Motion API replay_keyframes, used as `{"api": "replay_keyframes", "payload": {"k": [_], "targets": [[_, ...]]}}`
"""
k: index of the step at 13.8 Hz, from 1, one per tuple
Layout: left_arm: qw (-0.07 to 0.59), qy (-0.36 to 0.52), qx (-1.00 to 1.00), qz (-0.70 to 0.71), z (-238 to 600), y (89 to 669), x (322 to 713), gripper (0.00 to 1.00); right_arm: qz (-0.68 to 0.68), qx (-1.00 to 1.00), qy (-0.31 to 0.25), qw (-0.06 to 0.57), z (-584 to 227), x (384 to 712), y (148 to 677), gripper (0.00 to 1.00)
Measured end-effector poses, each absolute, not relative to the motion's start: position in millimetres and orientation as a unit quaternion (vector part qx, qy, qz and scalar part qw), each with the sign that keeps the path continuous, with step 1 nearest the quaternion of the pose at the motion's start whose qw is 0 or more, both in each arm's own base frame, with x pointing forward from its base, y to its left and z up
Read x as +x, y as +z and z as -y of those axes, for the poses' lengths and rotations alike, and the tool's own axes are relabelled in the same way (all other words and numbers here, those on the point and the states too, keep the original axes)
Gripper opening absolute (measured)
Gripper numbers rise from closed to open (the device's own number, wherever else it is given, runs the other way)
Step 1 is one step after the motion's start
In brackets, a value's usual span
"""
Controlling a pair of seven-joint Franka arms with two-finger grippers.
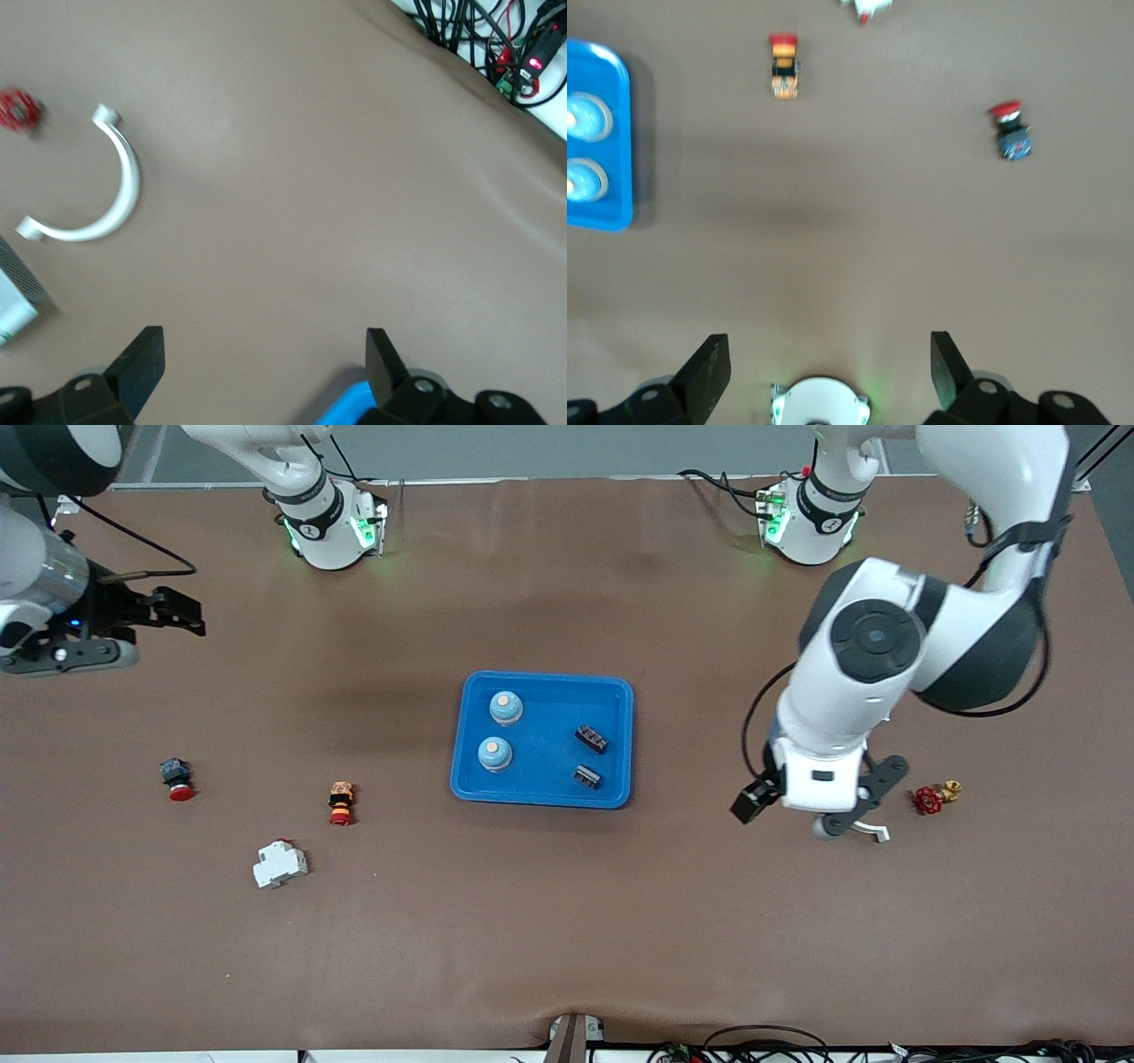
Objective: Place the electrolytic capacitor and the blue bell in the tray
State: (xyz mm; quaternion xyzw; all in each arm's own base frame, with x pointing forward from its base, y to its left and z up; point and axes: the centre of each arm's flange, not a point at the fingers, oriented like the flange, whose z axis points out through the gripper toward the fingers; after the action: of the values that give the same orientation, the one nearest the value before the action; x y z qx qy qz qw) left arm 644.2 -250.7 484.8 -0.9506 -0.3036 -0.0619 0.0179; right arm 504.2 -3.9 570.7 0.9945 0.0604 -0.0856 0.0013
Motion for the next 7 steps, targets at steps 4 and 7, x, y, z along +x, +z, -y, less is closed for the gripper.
{"api": "replay_keyframes", "payload": {"k": [4, 7], "targets": [[0.039, -0.065, -0.969, 0.236, 174.9, 518.3, 653.5, 1.0, -0.043, 0.999, -0.034, -0.001, 14.9, 512.1, 630.2, 1.0], [0.051, -0.07, -0.974, 0.207, 138.5, 545.6, 649.4, 1.0, -0.005, 1.0, -0.009, -0.004, 18.6, 514.7, 653.8, 1.0]]}}
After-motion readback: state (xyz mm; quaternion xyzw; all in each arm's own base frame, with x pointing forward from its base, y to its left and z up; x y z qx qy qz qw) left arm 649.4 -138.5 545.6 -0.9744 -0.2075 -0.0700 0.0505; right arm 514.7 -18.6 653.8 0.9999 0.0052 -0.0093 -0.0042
